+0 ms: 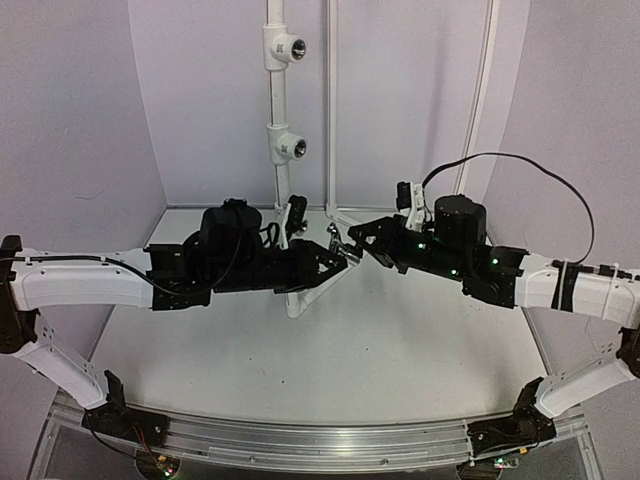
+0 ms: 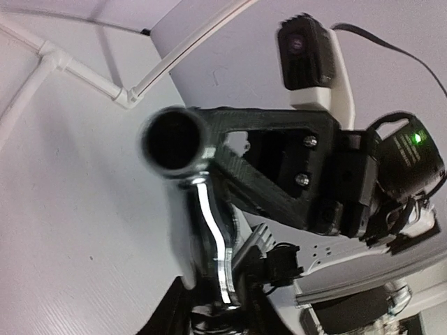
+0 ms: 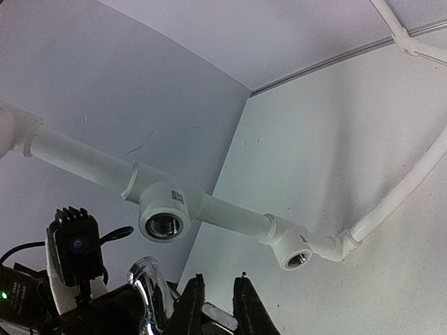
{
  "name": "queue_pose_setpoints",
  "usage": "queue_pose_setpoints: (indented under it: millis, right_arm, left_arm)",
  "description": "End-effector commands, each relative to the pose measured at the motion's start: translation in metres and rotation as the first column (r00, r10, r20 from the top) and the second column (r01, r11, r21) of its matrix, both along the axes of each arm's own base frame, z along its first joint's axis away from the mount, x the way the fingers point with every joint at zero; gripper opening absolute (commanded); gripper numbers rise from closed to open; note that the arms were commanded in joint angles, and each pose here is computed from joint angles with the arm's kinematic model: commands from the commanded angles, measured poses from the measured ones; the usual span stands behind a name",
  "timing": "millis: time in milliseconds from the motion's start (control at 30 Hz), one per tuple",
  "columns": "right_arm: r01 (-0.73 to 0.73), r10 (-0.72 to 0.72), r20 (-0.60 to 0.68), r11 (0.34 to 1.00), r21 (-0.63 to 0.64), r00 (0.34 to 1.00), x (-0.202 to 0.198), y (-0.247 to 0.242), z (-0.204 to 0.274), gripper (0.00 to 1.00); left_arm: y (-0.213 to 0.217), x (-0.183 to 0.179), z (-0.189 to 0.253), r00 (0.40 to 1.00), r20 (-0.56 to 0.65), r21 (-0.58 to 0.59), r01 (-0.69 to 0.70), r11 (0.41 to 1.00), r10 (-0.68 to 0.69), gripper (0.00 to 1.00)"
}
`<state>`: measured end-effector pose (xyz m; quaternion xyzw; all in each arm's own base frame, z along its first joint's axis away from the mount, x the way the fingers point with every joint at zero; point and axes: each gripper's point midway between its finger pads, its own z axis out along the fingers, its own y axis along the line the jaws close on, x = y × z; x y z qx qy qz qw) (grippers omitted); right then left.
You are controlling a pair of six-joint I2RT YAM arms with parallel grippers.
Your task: Install the water faucets
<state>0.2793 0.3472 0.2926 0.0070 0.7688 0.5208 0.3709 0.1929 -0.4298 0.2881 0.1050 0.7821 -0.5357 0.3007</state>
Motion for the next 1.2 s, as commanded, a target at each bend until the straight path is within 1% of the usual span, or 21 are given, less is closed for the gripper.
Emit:
queue_pose_setpoints:
  millis: [0,33,67,100,133,167,200,233,267,300,367,400,467,533,567,633,733,867,1000,1167]
  right_arm:
    - [-0.054,0.045,0.088,0.993,0.104,0.995,-0.005,0.011,0.045,0.0]
    - [-0.081,0.073,0.09,0.992,0.097,0.993,-0.008,0.014,0.043,0.0]
    - [-0.105,0.096,0.094,0.99,0.09,0.991,-0.012,0.016,0.041,0.0]
    - [-0.146,0.138,0.101,0.986,0.077,0.985,-0.018,0.019,0.039,0.12]
    - [-0.182,0.175,0.109,0.982,0.056,0.979,-0.024,0.021,0.038,0.28]
    - [-0.216,0.212,0.113,0.976,0.024,0.971,-0.03,0.022,0.036,0.49]
    - [-0.251,0.251,0.117,0.968,-0.011,0.961,-0.037,0.022,0.033,0.66]
    - [-0.307,0.315,0.135,0.949,-0.074,0.94,-0.046,0.023,0.028,0.78]
    - [-0.358,0.376,0.165,0.925,-0.125,0.912,-0.056,0.024,0.031,0.86]
    - [-0.408,0.438,0.178,0.895,-0.18,0.881,-0.066,0.024,0.029,0.91]
    - [-0.488,0.543,0.198,0.83,-0.27,0.816,-0.083,0.021,0.028,0.98]
    - [-0.524,0.595,0.207,0.793,-0.312,0.776,-0.091,0.02,0.029,0.98]
    - [-0.573,0.658,0.228,0.744,-0.344,0.718,-0.104,0.019,0.034,0.98]
    - [-0.635,0.722,0.236,0.687,-0.353,0.65,-0.116,0.021,0.037,0.98]
    - [-0.667,0.755,0.228,0.652,-0.361,0.615,-0.121,0.023,0.037,0.98]
    - [-0.704,0.789,0.207,0.612,-0.36,0.579,-0.124,0.029,0.037,0.96]
    - [-0.732,0.809,0.18,0.584,-0.35,0.559,-0.12,0.038,0.033,0.9]
    - [-0.73,0.807,0.168,0.585,-0.354,0.566,-0.113,0.046,0.029,0.85]
    - [-0.735,0.807,0.152,0.584,-0.344,0.57,-0.11,0.05,0.026,0.76]
    - [-0.792,0.84,0.145,0.542,-0.281,0.523,-0.121,0.053,0.026,0.65]
  left_arm:
    - [0.009,0.001,0.026,0.994,0.113,-0.025,-0.001,1.0,0.004,0.06]
    - [0.013,0.001,0.028,0.991,0.134,-0.02,0.002,1.0,0.001,0.01]
    - [0.015,-0.001,0.028,0.987,0.16,-0.008,0.014,1.0,-0.012,0.0]
    - [0.017,-0.003,0.03,0.981,0.191,-0.001,0.03,1.0,-0.03,0.0]
    - [0.02,-0.006,0.029,0.974,0.22,0.011,0.048,0.999,-0.049,0.0]
    - [0.023,-0.01,0.031,0.965,0.252,0.022,0.068,0.997,-0.071,0.0]
    - [0.026,-0.014,0.032,0.951,0.292,0.037,0.096,0.995,-0.103,0.0]
    - [0.029,-0.02,0.034,0.936,0.319,0.047,0.139,0.989,-0.146,0.0]
    - [0.031,-0.025,0.032,0.921,0.339,0.072,0.175,0.982,-0.189,0.0]
    - [0.034,-0.03,0.029,0.905,0.354,0.106,0.21,0.972,-0.234,0.0]
    - [0.041,-0.037,0.018,0.877,0.36,0.201,0.261,0.944,-0.319,0.0]
    - [0.044,-0.038,0.013,0.871,0.347,0.233,0.279,0.931,-0.348,0.0]
    - [0.05,-0.038,0.009,0.858,0.318,0.274,0.324,0.905,-0.404,0.0]
    - [0.054,-0.046,0.009,0.828,0.287,0.272,0.412,0.87,-0.482,0.0]
    - [0.056,-0.047,0.011,0.82,0.284,0.27,0.428,0.862,-0.496,0.0]
    - [0.059,-0.048,0.016,0.804,0.284,0.259,0.46,0.849,-0.522,0.0]
    - [0.059,-0.054,0.024,0.775,0.298,0.238,0.506,0.829,-0.558,0.0]
    - [0.057,-0.063,0.026,0.738,0.296,0.225,0.563,0.795,-0.606,0.0]
    - [0.054,-0.066,0.025,0.715,0.295,0.224,0.593,0.774,-0.634,0.0]
    - [0.048,-0.061,0.027,0.706,0.307,0.24,0.592,0.77,-0.638,0.0]
